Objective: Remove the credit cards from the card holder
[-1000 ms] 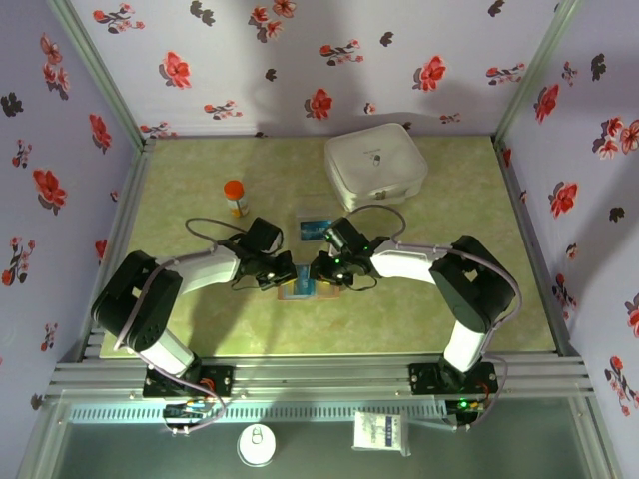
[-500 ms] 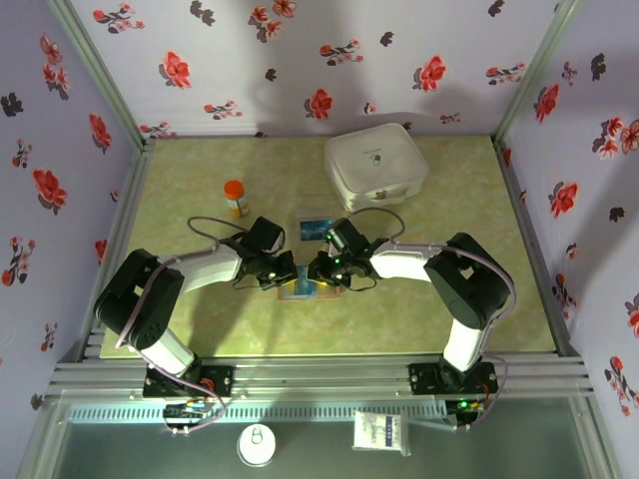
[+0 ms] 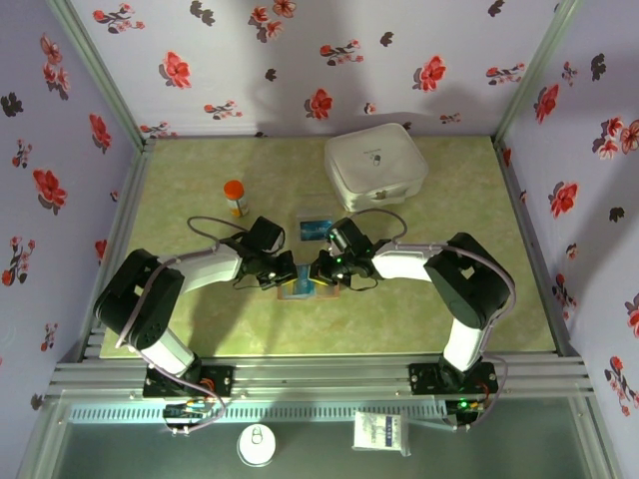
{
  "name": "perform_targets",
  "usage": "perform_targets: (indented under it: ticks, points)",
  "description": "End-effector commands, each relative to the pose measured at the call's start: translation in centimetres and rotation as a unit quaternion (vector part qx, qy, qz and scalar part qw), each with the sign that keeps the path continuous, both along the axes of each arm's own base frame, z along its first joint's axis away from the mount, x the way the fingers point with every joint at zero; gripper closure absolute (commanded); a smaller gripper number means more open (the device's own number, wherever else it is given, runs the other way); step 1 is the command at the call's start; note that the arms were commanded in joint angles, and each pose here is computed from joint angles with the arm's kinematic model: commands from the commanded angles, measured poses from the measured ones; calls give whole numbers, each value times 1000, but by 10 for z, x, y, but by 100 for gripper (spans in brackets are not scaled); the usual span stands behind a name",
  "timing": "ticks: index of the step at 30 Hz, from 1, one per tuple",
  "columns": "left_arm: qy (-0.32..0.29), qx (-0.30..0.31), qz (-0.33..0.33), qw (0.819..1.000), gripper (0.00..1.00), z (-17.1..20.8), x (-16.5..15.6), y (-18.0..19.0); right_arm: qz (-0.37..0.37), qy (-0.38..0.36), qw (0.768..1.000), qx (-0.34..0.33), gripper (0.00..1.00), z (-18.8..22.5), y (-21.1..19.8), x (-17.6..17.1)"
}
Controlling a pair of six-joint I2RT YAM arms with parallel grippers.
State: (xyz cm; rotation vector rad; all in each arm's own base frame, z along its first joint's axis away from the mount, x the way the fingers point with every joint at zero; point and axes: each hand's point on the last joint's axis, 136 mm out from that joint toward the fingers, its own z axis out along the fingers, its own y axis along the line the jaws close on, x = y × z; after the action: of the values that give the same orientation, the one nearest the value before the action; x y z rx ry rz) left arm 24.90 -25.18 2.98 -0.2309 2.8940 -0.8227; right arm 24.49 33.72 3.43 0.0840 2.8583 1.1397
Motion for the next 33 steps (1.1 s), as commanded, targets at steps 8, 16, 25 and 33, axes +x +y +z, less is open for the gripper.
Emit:
perform_targets:
  ticks: [8,16,25,33]
  points:
    - [10,33,2,999,100,-5,-8,13,-4,-12,999,-38,90,5,-31,0]
    - [6,28,6,1000,100,-2,-7,13,3,-22,998,-62,92,18,-43,0]
    - [-3,21,4,1000,100,6,-2,9,17,-40,997,-66,95,36,-37,9]
    - [-17,12,8,1000,100,17,1,13,57,-76,989,-116,96,55,-44,18]
